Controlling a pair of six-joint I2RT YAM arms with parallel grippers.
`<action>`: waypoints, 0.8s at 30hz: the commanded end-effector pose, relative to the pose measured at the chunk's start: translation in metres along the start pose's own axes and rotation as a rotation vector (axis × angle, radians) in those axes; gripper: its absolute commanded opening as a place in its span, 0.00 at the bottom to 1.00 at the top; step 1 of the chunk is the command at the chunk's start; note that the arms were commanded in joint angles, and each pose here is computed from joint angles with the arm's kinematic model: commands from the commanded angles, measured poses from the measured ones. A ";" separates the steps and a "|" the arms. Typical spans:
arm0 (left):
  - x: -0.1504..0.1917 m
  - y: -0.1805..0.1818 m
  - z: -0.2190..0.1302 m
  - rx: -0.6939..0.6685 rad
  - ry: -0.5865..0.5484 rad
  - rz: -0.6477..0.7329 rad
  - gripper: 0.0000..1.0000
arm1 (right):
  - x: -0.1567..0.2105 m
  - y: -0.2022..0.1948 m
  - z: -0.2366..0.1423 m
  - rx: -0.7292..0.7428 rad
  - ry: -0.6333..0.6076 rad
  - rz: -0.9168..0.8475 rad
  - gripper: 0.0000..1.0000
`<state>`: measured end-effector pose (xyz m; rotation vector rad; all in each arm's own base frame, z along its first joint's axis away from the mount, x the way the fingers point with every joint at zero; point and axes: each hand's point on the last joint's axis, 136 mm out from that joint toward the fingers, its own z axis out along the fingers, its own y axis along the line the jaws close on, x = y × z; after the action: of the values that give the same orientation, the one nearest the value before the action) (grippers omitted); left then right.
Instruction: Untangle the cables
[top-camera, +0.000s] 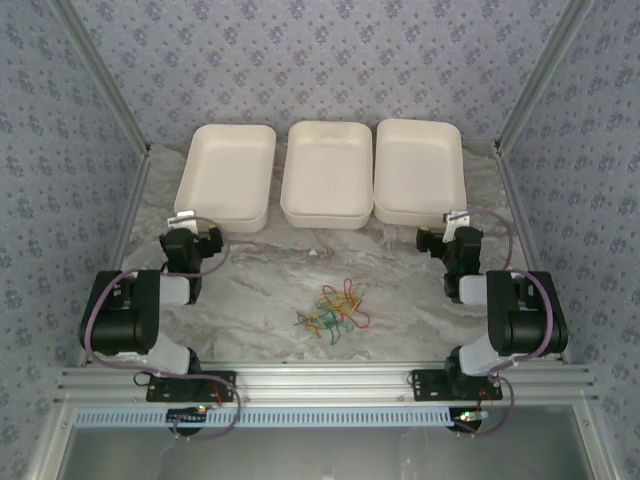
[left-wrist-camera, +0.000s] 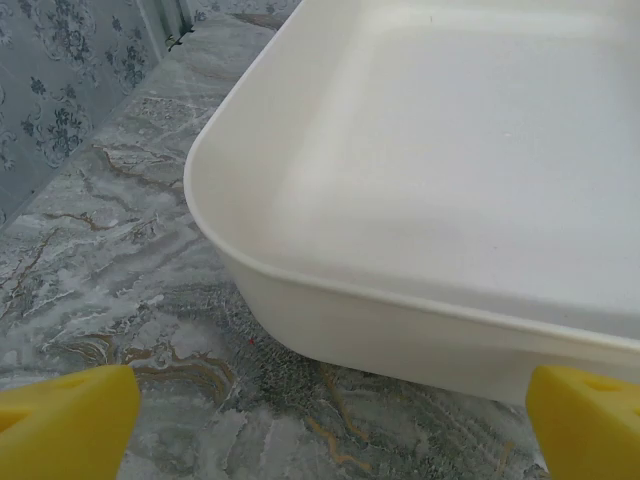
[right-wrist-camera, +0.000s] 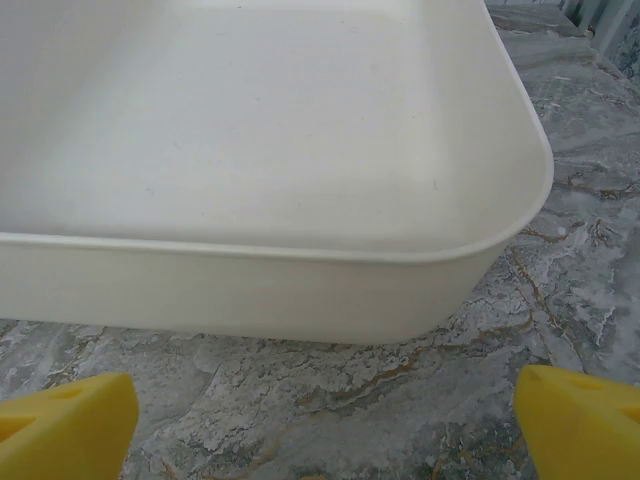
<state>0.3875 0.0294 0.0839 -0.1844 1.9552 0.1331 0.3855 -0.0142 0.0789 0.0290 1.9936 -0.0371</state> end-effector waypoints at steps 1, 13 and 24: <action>-0.009 -0.001 0.003 0.009 -0.020 0.007 0.99 | -0.005 -0.002 0.004 -0.003 -0.006 -0.010 0.99; -0.009 0.000 0.003 0.008 -0.020 0.006 0.99 | -0.006 -0.001 0.004 -0.004 -0.007 -0.010 0.99; -0.019 -0.011 -0.009 0.014 -0.054 0.068 0.99 | -0.026 -0.015 -0.010 0.124 0.014 -0.001 0.99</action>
<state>0.3875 0.0269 0.0845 -0.1672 1.9560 0.1373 0.3837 -0.0174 0.0792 0.0464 2.0179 -0.0714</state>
